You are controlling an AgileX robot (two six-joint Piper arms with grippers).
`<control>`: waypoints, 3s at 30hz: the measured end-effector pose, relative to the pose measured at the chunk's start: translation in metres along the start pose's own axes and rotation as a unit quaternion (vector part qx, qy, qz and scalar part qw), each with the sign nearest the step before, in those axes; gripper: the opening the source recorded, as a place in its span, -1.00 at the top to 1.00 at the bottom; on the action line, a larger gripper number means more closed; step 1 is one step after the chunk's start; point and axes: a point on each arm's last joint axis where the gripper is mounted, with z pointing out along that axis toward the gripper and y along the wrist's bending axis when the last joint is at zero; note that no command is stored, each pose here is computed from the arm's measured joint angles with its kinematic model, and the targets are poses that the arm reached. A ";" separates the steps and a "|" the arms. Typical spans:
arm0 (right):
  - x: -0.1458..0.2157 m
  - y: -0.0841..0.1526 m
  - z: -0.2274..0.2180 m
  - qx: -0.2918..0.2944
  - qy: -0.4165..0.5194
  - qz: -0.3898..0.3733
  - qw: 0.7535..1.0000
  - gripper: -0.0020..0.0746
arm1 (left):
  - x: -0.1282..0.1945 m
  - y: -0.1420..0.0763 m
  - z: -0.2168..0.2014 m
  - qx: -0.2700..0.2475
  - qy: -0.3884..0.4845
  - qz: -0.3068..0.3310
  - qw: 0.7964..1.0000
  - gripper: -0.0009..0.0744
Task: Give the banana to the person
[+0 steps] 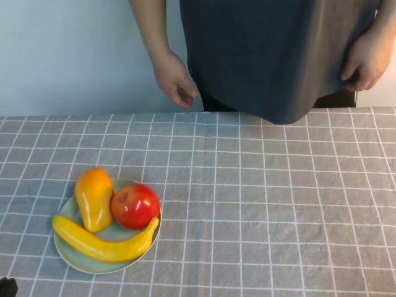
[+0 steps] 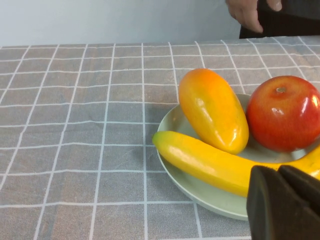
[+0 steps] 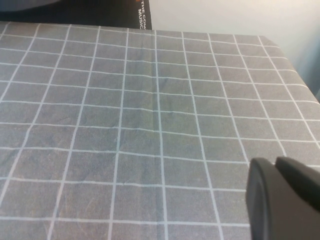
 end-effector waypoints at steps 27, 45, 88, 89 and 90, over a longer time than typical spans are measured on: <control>0.000 0.000 0.000 0.000 0.000 0.000 1.000 0.97 | -0.040 -0.014 -0.011 0.105 -0.083 -0.311 0.941 0.99; 0.000 0.000 0.000 0.000 0.000 0.000 1.000 0.97 | -0.180 -0.035 0.036 0.209 0.329 0.060 0.919 0.99; 0.000 0.000 0.000 0.000 0.000 0.000 1.000 0.97 | -0.066 -0.075 0.235 0.429 0.399 0.659 0.471 -0.63; 0.000 0.000 0.000 0.000 0.000 0.000 1.000 0.97 | -0.064 -0.075 0.236 0.430 0.397 0.661 0.470 -0.63; 0.000 0.000 0.000 0.000 0.000 0.000 1.000 0.97 | -0.062 -0.074 0.238 0.429 0.396 0.661 0.472 -0.63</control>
